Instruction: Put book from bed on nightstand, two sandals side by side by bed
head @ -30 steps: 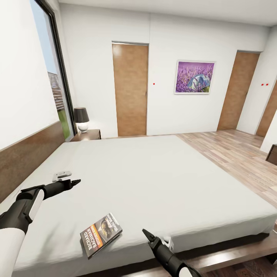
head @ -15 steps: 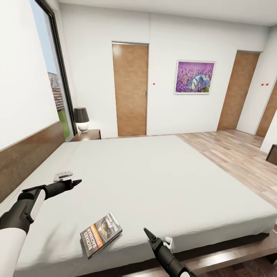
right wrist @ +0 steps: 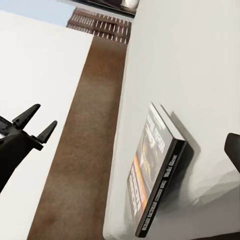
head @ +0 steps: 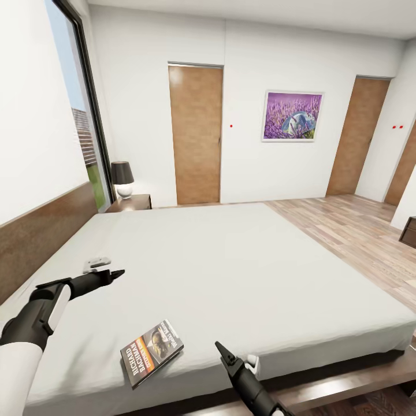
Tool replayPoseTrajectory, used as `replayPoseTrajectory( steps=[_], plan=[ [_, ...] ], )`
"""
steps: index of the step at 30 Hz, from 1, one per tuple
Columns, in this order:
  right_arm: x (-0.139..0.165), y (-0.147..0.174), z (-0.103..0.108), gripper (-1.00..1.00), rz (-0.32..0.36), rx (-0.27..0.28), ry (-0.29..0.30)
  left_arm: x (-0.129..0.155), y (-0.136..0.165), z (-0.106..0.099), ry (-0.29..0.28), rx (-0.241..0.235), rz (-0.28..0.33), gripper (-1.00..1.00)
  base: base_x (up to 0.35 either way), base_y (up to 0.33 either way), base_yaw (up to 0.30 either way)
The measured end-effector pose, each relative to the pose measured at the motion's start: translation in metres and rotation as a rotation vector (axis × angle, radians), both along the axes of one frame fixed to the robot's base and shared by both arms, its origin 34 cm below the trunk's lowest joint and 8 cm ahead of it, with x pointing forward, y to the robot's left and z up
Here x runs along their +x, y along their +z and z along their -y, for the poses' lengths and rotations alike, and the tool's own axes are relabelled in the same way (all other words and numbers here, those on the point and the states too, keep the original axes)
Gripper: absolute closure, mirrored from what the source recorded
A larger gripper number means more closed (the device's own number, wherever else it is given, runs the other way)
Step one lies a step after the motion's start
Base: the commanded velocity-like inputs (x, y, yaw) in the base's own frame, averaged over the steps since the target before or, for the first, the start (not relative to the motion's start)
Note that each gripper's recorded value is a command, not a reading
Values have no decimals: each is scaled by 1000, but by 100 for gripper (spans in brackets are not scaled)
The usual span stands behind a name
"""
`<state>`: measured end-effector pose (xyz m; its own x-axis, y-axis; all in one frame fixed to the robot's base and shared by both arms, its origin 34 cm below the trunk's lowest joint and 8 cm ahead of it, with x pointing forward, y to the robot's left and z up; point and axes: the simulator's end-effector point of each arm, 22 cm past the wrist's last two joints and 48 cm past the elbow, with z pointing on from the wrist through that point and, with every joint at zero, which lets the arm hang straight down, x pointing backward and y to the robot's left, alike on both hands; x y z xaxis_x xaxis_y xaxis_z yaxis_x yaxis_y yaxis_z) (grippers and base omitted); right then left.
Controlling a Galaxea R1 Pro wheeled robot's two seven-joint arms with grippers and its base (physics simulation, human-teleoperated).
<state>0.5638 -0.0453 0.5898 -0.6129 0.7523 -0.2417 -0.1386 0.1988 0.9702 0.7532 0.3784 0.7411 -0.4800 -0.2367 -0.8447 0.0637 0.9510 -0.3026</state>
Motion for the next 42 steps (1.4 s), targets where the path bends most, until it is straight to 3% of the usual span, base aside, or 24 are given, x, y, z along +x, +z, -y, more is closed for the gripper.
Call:
replayPoseTrajectory(
  steps=[11,24,42],
  plan=[
    [-7,-17,10,-100,-41,-4,-12,0,-1,3,-3,-3,0,-100,0,0,0],
    [-2,-30,61,-100,-63,-23,-95,1,-2,11,-11,-11,1,-100,0,0,0],
    [-3,-36,69,-100,-79,-24,-117,2,-3,14,-14,-15,-1,-100,0,0,0]
  ],
)
